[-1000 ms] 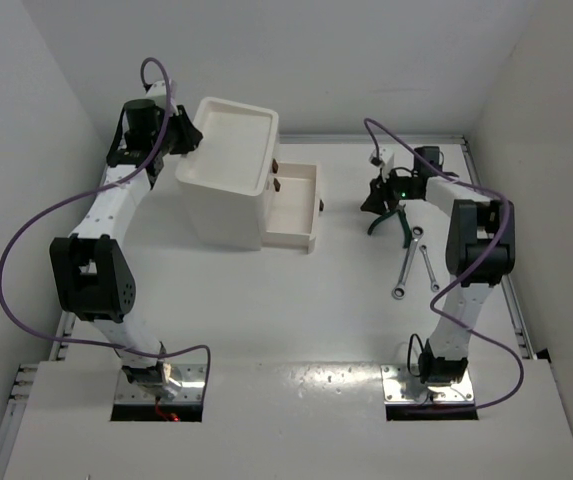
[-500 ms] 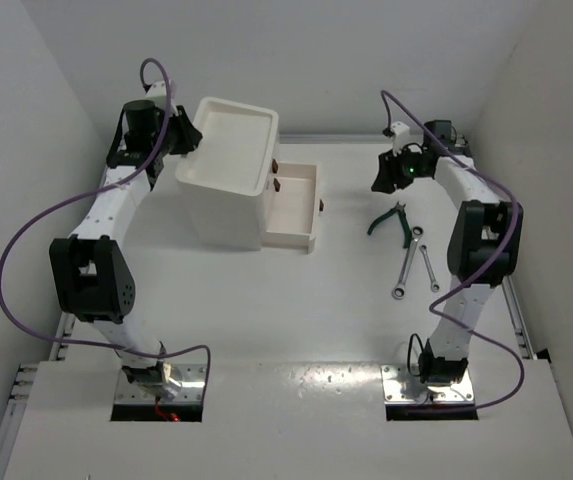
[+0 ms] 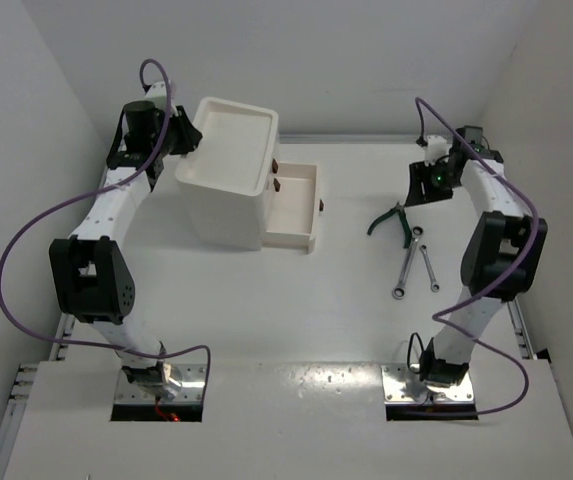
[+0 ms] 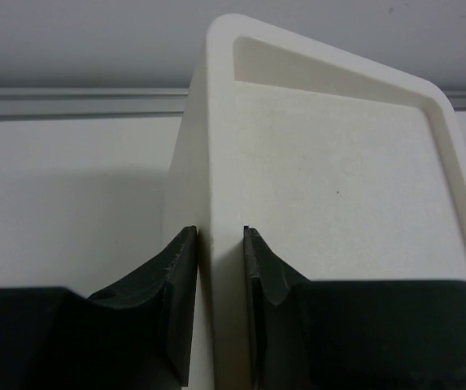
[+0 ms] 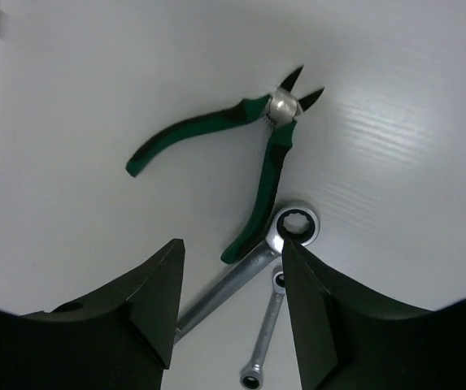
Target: Sort the tools into containers
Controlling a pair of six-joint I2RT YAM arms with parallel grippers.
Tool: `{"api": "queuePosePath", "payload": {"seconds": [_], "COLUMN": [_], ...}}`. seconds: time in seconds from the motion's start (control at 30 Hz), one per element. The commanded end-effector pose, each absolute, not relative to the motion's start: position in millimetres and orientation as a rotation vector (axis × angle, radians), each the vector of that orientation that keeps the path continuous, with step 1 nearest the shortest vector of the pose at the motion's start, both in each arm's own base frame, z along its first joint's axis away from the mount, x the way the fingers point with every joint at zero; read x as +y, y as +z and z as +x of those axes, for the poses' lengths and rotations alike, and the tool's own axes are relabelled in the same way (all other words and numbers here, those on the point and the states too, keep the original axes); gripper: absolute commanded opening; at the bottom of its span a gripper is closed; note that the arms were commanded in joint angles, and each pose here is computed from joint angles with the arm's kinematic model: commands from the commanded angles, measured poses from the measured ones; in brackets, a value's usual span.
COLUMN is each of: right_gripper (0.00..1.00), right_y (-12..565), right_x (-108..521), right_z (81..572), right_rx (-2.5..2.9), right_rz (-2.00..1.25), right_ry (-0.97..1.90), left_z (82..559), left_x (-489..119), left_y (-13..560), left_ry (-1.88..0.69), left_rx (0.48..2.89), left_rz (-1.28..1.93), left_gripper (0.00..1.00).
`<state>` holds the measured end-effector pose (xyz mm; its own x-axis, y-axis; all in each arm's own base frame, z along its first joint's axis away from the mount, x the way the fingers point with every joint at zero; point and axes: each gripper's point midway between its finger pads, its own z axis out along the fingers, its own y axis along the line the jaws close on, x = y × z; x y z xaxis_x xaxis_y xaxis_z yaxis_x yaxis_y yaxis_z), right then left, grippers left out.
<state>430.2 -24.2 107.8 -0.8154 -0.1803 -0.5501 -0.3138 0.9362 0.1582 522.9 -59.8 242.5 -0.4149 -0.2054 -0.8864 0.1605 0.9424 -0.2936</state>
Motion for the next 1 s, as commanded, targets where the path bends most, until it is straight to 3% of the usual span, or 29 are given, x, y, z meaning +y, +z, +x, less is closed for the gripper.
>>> {"api": "queuePosePath", "payload": {"seconds": [0.0, 0.53, 0.97], "right_gripper": [0.52, 0.48, 0.44], "right_y": [75, 14, 1], "right_x": [-29, -40, -27], "right_z": [416, 425, 447], "right_rx": [2.67, 2.786, 2.754], "right_rz": [-0.319, -0.356, -0.443], "right_ry": [0.378, 0.282, 0.284], "left_z": [432, 427, 427], "left_x": [-59, -55, -55], "left_y": [69, 65, 65], "left_ry": [-0.428, -0.401, -0.397], "left_rx": [2.573, 2.583, 2.583], "left_rz": [-0.195, -0.193, -0.181], "left_gripper": [0.0, 0.0, 0.0]}}
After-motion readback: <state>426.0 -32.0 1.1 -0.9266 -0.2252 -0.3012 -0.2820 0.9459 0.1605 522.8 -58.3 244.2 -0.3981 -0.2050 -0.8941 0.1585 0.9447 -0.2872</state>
